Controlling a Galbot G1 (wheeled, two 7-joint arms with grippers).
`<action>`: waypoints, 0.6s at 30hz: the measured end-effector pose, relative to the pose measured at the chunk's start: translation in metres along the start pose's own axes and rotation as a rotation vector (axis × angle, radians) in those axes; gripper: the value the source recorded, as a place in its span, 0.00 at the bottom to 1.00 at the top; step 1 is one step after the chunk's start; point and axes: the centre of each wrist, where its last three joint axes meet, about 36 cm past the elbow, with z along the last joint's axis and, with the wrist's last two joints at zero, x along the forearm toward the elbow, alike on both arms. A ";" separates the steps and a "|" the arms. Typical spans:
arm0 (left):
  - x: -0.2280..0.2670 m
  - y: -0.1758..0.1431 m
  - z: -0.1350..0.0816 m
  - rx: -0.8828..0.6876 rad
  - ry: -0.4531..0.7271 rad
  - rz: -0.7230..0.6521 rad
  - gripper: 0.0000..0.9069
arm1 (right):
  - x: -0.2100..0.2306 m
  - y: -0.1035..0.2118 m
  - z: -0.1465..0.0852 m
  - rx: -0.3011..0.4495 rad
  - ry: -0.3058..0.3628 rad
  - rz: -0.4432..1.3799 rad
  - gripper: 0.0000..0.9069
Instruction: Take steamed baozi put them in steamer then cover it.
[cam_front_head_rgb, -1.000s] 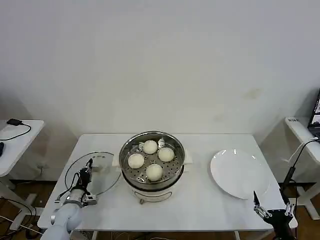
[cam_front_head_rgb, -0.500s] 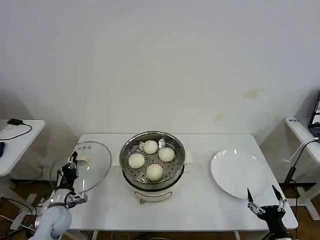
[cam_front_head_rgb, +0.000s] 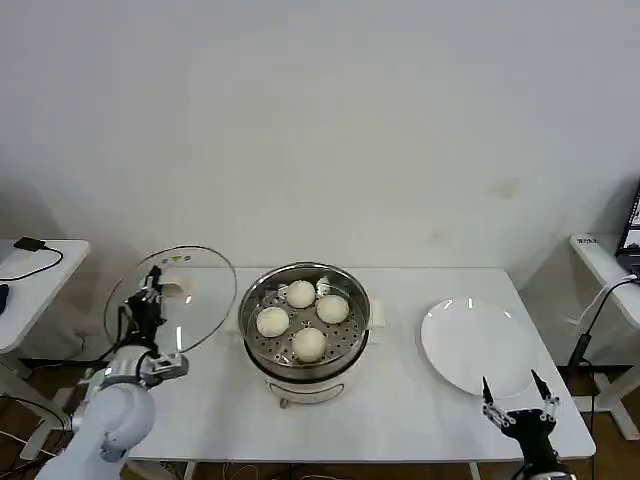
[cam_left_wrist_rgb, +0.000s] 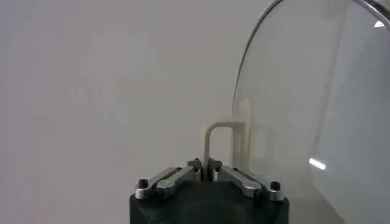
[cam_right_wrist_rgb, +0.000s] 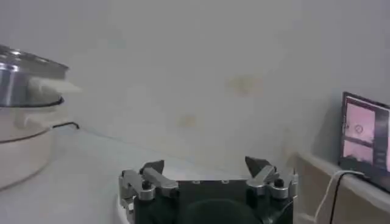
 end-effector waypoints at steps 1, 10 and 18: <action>-0.001 0.002 -0.007 0.002 -0.001 0.007 0.00 | 0.000 0.002 0.000 0.002 0.003 0.002 1.00; -0.009 0.005 -0.085 0.019 -0.024 0.063 0.00 | -0.004 0.014 0.001 0.009 0.023 0.005 1.00; -0.003 -0.004 -0.157 0.038 -0.054 0.106 0.00 | -0.007 0.023 0.004 0.015 0.031 -0.006 1.00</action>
